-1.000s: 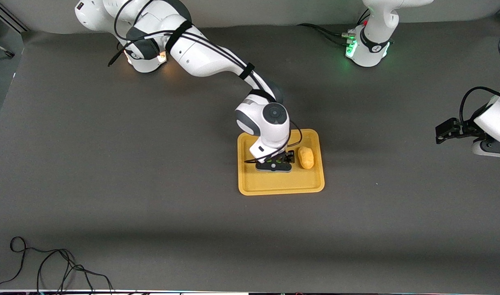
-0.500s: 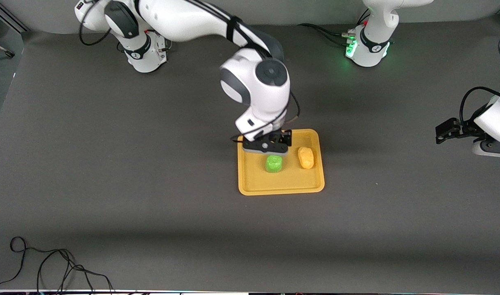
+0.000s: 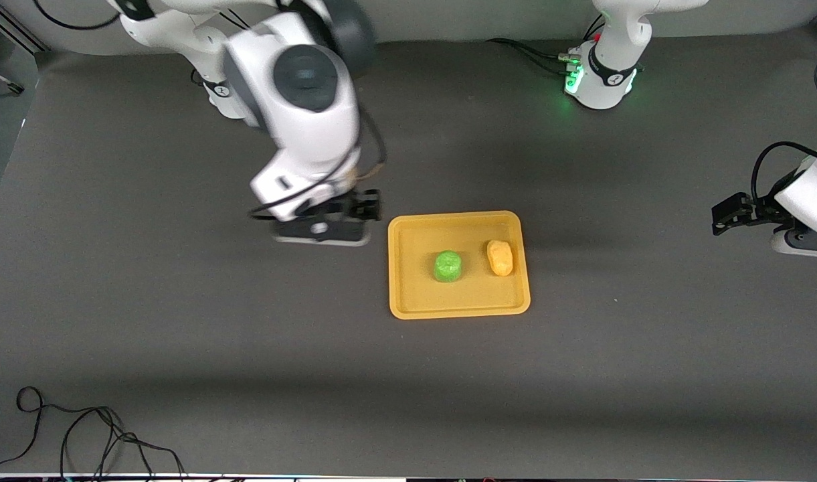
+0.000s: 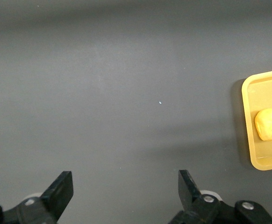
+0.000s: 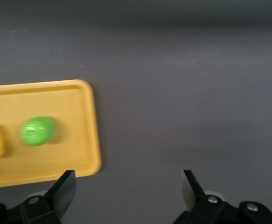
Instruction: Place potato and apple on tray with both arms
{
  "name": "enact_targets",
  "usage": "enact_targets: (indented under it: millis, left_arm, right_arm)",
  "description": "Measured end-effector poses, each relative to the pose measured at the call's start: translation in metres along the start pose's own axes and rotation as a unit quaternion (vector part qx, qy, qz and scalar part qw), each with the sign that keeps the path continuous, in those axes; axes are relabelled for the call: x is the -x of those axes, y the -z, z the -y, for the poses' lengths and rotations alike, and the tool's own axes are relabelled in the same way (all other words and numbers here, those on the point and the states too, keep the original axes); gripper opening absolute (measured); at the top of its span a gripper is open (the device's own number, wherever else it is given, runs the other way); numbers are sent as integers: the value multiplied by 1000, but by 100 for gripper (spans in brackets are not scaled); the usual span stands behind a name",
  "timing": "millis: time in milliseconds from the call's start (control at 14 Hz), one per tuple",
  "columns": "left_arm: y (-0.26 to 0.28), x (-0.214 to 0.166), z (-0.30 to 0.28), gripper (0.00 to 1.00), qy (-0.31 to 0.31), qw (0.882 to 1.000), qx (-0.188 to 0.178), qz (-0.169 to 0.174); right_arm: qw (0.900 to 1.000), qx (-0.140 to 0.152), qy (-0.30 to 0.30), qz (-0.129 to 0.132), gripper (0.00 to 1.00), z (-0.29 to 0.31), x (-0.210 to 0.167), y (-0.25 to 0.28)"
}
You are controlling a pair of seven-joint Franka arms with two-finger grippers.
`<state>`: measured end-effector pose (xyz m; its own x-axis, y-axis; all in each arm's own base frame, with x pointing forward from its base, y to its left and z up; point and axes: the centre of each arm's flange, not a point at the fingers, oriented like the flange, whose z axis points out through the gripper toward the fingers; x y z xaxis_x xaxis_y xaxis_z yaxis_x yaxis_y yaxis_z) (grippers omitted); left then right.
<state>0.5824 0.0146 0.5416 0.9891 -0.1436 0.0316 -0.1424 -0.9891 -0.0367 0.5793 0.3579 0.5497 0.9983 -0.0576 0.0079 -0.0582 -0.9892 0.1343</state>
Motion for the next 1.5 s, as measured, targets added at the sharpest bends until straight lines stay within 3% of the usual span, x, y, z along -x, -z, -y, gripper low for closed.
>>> enact_targets:
  millis: [357,714,1286,1500]
  left_arm:
    - [0,0,0,100,0,1000,0,0]
    - [0,0,-1,100,-1,1000,0,0]
    - [0,0,-1,100,-1,1000,0,0]
    - [0,0,-1,100,-1,1000,0,0]
  right_arm:
    - [1000,-16,16,11,100,-208,-16,27]
    - [999,-36,15,22,100,-347,-10,16]
    - [999,-43,6,30,100,-380,-11,1]
    - [997,-65,7,30,100,-374,-11,2]
